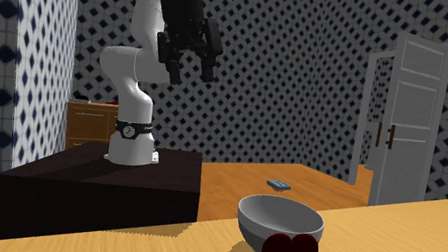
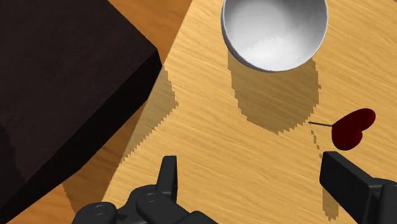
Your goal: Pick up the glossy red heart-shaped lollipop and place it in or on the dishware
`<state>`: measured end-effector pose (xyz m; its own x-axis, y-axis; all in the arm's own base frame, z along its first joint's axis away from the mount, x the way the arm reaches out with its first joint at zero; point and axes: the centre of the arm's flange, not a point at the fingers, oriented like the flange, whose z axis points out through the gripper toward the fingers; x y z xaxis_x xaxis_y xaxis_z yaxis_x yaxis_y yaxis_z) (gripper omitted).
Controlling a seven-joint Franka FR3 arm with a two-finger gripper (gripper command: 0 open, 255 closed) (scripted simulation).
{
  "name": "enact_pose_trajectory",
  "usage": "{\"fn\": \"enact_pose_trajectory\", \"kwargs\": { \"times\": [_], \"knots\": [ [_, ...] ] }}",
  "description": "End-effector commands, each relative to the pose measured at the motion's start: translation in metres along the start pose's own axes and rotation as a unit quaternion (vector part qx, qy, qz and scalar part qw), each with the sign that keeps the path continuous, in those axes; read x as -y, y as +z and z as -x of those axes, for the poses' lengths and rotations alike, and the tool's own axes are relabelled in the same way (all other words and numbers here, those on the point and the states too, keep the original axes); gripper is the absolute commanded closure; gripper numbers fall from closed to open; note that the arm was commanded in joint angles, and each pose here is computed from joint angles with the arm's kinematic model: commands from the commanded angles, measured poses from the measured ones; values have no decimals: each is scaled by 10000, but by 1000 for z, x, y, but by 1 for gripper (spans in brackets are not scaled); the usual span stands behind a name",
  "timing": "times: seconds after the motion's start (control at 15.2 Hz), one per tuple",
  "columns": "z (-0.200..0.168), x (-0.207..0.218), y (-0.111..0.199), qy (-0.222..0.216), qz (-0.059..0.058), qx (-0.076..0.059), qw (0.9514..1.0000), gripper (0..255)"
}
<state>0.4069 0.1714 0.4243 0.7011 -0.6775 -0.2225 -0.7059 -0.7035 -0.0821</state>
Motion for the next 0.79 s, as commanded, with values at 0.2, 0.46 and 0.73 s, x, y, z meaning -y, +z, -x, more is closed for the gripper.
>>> {"fn": "enact_pose_trajectory", "kwargs": {
  "times": [0.2, 0.46, 0.73],
  "knots": [
    [-8, 51, 38, 799, -159, 144, 9966, 0],
    [-22, 89, 69, 1418, -277, 253, 9892, 0],
    [-39, 126, 98, 2031, -394, 362, 9777, 0]
  ]
}}
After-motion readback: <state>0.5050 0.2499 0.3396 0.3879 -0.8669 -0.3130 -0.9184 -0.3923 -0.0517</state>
